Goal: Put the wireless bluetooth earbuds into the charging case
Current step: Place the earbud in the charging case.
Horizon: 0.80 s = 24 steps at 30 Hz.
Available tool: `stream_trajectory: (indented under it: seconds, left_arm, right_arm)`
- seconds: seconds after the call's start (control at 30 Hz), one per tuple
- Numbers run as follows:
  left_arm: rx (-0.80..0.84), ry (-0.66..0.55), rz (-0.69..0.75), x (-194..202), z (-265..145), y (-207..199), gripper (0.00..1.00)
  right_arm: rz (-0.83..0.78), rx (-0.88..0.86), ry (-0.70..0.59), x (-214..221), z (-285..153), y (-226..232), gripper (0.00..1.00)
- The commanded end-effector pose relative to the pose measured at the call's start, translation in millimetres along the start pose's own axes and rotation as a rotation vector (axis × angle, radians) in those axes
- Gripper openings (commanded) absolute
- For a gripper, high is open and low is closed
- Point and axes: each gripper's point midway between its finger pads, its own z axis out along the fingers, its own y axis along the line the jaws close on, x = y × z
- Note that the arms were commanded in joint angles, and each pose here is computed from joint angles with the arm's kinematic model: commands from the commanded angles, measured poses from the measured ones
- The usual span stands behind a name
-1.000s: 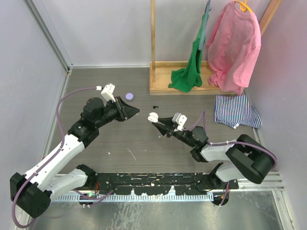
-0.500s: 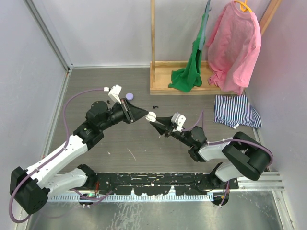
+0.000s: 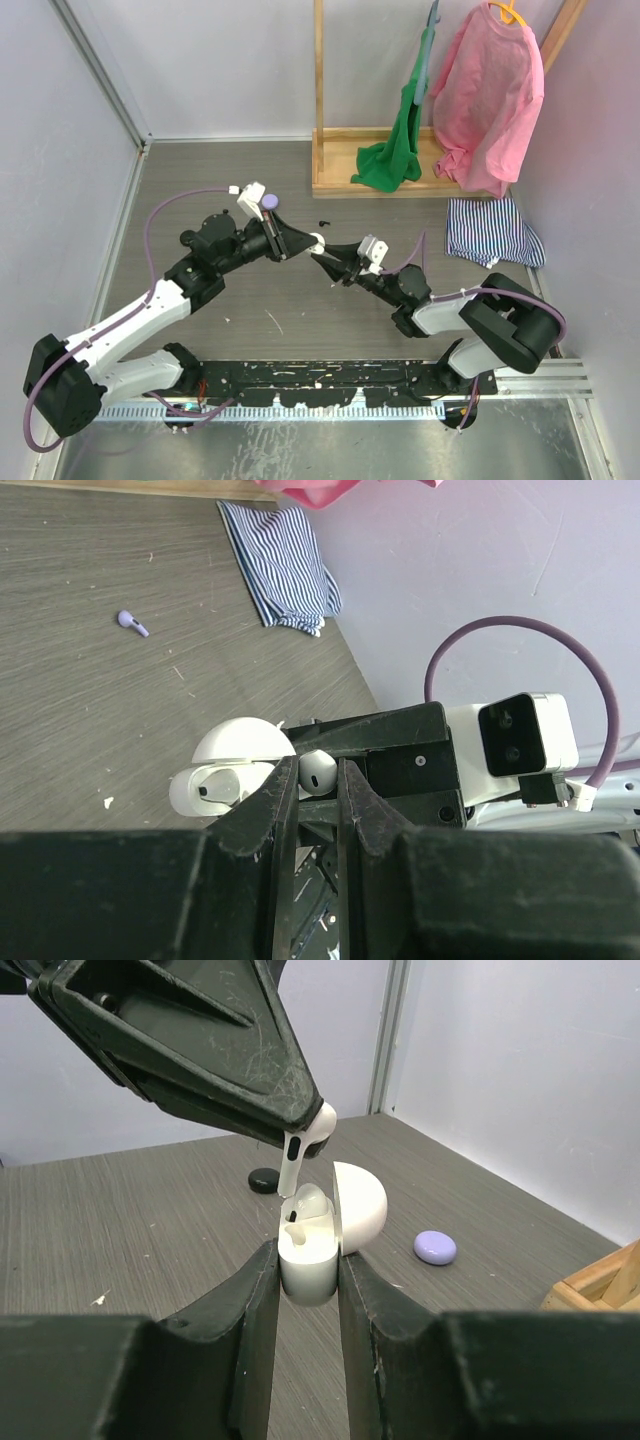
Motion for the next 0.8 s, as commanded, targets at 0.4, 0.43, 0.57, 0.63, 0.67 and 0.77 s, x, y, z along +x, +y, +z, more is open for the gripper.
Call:
stream_trajectory:
  seconds: [0.4,0.43,0.57,0.63,0.67,0.77]
  left_arm:
    - [0.021,-0.103,0.063,-6.6,2.5,-5.7,0.14]
    - [0.017,-0.114,0.064,-7.1,2.5,-4.9,0.14]
    - [0.002,-0.176,0.069,-12.2,-0.4,-4.0,0.14]
    - [0.000,-0.214,0.069,-15.5,-2.9,-5.1,0.14]
    - [-0.002,-0.235,0.068,-17.7,-4.4,-5.6,0.14]
    - [0.009,-0.284,0.060,-22.2,-7.4,-10.0,0.14]
  right_arm:
    - [-0.019,0.023,-0.182,-48.1,6.8,-3.7,0.02]
    - [-0.021,0.024,-0.183,-48.4,6.8,-4.0,0.02]
    - [-0.020,0.033,-0.186,-48.6,5.5,-5.1,0.02]
    - [-0.019,0.034,-0.187,-48.7,4.7,-4.8,0.02]
    - [-0.019,0.033,-0.187,-48.9,4.4,-4.4,0.02]
    - [-0.018,0.036,-0.189,-49.5,3.9,-4.5,0.02]
